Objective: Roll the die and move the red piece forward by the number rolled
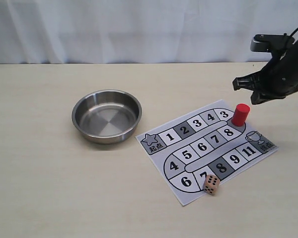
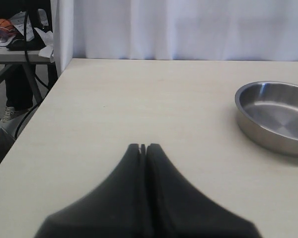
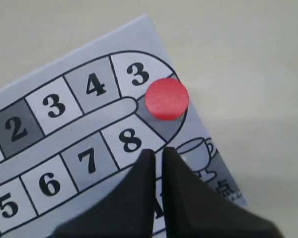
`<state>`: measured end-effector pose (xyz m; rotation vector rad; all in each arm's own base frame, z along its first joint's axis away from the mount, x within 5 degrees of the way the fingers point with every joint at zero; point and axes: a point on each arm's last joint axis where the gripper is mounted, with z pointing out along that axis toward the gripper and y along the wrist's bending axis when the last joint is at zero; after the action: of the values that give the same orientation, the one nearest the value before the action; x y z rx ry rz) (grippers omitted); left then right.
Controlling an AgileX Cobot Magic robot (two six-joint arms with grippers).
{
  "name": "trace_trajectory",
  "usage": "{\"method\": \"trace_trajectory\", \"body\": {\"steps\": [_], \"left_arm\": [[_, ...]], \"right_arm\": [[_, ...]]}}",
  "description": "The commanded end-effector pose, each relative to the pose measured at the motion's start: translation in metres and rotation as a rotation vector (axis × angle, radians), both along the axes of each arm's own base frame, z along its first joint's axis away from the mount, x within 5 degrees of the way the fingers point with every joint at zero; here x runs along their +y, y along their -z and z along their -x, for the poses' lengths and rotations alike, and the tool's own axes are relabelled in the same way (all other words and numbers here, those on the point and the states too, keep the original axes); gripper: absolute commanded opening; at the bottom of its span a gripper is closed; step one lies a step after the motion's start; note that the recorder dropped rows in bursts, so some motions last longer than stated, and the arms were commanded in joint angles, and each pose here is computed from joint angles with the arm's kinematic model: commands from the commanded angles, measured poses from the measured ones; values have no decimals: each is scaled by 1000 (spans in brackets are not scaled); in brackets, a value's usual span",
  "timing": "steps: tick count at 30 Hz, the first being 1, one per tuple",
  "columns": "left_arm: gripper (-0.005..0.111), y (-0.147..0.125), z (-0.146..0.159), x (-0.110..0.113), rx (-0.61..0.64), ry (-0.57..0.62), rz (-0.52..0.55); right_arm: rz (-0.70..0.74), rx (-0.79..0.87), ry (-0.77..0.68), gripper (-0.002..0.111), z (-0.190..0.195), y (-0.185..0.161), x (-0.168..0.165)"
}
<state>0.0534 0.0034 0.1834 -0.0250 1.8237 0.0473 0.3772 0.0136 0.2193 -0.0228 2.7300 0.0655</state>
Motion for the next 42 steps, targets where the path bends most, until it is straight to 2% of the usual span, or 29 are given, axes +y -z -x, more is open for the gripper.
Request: {"method": "trace_trajectory", "body": {"steps": [1,4,9,18,23,30,36,38,42], "left_arm": [[0,0,0,0,-10,-1,6],[0,0,0,0,-10,-1,6],[0,0,0,0,-10,-1,6],[0,0,0,0,-10,-1,6],[0,0,0,0,-10,-1,6],[0,0,0,0,-10,-1,6],[0,0,0,0,-10,-1,6],[0,0,0,0,-10,-1,6],[0,0,0,0,-10,-1,6]], "right_arm": [[43,61,-4,4,12,-12,-6],[93,125,-9,4,19,-13,-11],[81,251,24,4,34,-14,-17],[82,196,14,4,93,-35,-17],[42,74,47,4,131,-73,-15],[9,-221,53,4,191,-137,-12],[-2,-451,54,4,246,-173,-12],[-34,-586,50,4,277,-188,-10],[-32,-742,42,4,320,-200,-10]]}}
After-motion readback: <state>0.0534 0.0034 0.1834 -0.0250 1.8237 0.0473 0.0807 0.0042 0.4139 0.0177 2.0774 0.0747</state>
